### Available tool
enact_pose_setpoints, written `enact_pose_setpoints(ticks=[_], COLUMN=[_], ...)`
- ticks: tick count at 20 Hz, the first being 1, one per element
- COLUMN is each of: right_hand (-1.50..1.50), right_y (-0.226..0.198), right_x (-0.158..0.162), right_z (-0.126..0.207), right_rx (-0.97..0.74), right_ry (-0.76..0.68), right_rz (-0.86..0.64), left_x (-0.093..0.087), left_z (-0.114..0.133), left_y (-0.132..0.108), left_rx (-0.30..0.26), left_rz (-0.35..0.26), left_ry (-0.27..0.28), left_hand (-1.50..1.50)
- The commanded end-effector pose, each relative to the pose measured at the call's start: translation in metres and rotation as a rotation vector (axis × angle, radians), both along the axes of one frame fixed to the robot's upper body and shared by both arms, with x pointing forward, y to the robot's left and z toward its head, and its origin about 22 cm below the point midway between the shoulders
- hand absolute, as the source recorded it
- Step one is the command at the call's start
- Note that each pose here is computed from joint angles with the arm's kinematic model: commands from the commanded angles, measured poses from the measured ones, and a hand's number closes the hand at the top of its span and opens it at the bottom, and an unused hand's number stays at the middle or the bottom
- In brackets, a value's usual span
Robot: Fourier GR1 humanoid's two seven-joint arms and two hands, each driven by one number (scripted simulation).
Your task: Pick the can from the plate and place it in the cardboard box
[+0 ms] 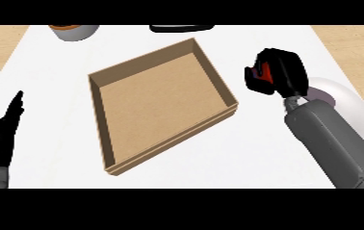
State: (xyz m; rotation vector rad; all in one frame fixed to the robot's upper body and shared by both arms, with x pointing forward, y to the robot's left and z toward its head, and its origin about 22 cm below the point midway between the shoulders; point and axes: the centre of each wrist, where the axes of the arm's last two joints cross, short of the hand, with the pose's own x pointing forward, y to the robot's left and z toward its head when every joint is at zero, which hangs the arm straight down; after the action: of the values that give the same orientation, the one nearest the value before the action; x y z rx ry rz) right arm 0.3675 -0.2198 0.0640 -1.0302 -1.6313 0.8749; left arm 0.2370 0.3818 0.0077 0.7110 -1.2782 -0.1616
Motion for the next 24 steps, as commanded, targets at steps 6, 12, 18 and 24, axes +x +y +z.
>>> enact_pose_setpoints(ticks=[6, 12, 18, 24], right_hand=[1.5, 1.5, 1.5, 1.5], right_y=[0.134, 0.187, 0.209, 0.2], right_x=[-0.043, -0.038, -0.006, 0.042], right_z=[0.091, 0.135, 0.137, 0.1], right_rx=[0.193, 0.263, 0.298, 0.286], right_ry=[-0.026, 0.034, 0.067, 0.101], right_rz=[-0.053, -0.153, -0.144, -0.226], left_x=[0.005, 0.021, 0.036, 0.038], left_z=[0.002, 0.013, -0.001, -0.004], left_y=[-0.018, -0.027, -0.029, -0.041], left_rx=[-0.007, -0.021, -0.016, -0.02], left_rz=[-0.066, -0.093, -0.095, -0.131], left_ry=[-0.035, -0.057, -0.057, -0.06], left_hand=[0.0, 0.0, 0.0, 0.0])
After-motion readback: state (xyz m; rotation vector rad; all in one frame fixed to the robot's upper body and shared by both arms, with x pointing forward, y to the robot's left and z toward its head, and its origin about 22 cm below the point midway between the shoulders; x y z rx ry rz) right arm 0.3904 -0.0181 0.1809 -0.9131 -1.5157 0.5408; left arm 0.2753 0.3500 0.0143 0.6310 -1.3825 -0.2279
